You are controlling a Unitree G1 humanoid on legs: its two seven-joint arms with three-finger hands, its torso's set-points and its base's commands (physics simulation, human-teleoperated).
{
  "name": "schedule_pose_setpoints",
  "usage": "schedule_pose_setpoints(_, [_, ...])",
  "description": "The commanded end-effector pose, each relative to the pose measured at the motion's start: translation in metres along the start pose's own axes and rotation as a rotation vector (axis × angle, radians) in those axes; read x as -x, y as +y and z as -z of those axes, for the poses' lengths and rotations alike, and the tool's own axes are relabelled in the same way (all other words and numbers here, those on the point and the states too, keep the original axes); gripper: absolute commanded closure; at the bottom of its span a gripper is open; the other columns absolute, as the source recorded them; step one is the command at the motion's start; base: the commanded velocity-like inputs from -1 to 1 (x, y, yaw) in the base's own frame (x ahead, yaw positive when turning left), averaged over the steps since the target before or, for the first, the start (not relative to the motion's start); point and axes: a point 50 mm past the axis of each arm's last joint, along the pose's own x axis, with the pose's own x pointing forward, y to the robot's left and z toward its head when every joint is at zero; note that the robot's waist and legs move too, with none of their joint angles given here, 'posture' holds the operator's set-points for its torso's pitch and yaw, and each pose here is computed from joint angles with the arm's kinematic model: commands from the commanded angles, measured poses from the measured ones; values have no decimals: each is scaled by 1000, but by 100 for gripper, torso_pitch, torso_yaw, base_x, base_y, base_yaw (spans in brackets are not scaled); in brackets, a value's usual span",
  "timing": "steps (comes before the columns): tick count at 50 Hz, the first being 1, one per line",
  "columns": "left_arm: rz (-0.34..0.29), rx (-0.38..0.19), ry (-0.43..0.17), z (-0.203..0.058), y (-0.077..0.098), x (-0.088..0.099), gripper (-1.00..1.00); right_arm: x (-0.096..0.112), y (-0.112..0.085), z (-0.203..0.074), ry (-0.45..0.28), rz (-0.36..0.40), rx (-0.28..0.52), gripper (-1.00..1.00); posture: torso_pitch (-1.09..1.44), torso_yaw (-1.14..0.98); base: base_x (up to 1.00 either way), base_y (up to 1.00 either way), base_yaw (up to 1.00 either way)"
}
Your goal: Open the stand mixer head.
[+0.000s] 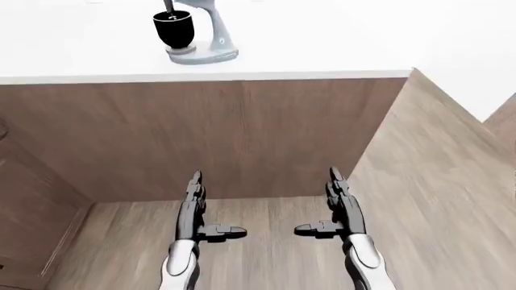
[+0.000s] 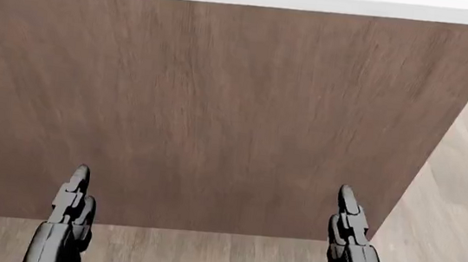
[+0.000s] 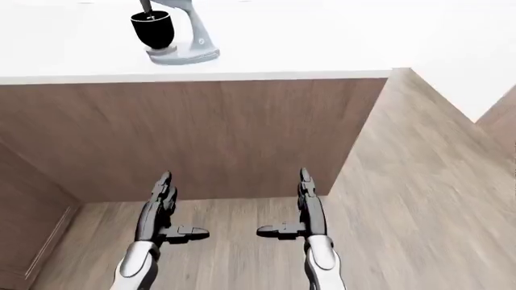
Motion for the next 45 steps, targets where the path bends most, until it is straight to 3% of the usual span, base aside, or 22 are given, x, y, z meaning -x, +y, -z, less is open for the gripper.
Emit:
schedule_pose_setpoints(1, [7, 0, -166, -33, -1, -4, -95, -6, 0, -39, -177, -11, -43, -100, 0, 0, 0, 0, 0])
schedule_pose_setpoints(17, [-3, 22, -194, -38, 1, -4, -96, -1, 4, -47, -205, -67, -76, -100, 0, 0, 0, 0, 0])
schedule_pose_setpoints(20, [-8, 64, -282, -51, 3, -2, -95, 6, 7, -65, -310, -113, -130, -100, 0, 0, 0, 0, 0])
schedule_pose_setpoints(21, [-4, 94, -332, -61, 4, 1, -95, 11, 7, -76, -376, -144, -164, -100, 0, 0, 0, 0, 0])
schedule_pose_setpoints(25, [5, 102, -440, -72, 4, 7, -95, 20, 7, -95, -518, -183, -197, -100, 0, 0, 0, 0, 0])
schedule_pose_setpoints(29, [31, 147, -473, -81, 3, 13, -95, 28, 9, -101, -593, -229, -189, -100, 0, 0, 0, 0, 0])
schedule_pose_setpoints(33, [9, 153, -548, -103, 8, 20, -95, 36, 11, -113, -610, -254, -214, -100, 0, 0, 0, 0, 0])
schedule_pose_setpoints(39, [24, 174, -683, -143, 13, 40, -95, 45, 6, -145, -642, -278, -308, -100, 0, 0, 0, 0, 0])
schedule_pose_setpoints(45, [43, 230, -793, -171, 17, 61, -95, 68, 7, -173, -708, -321, -377, -100, 0, 0, 0, 0, 0])
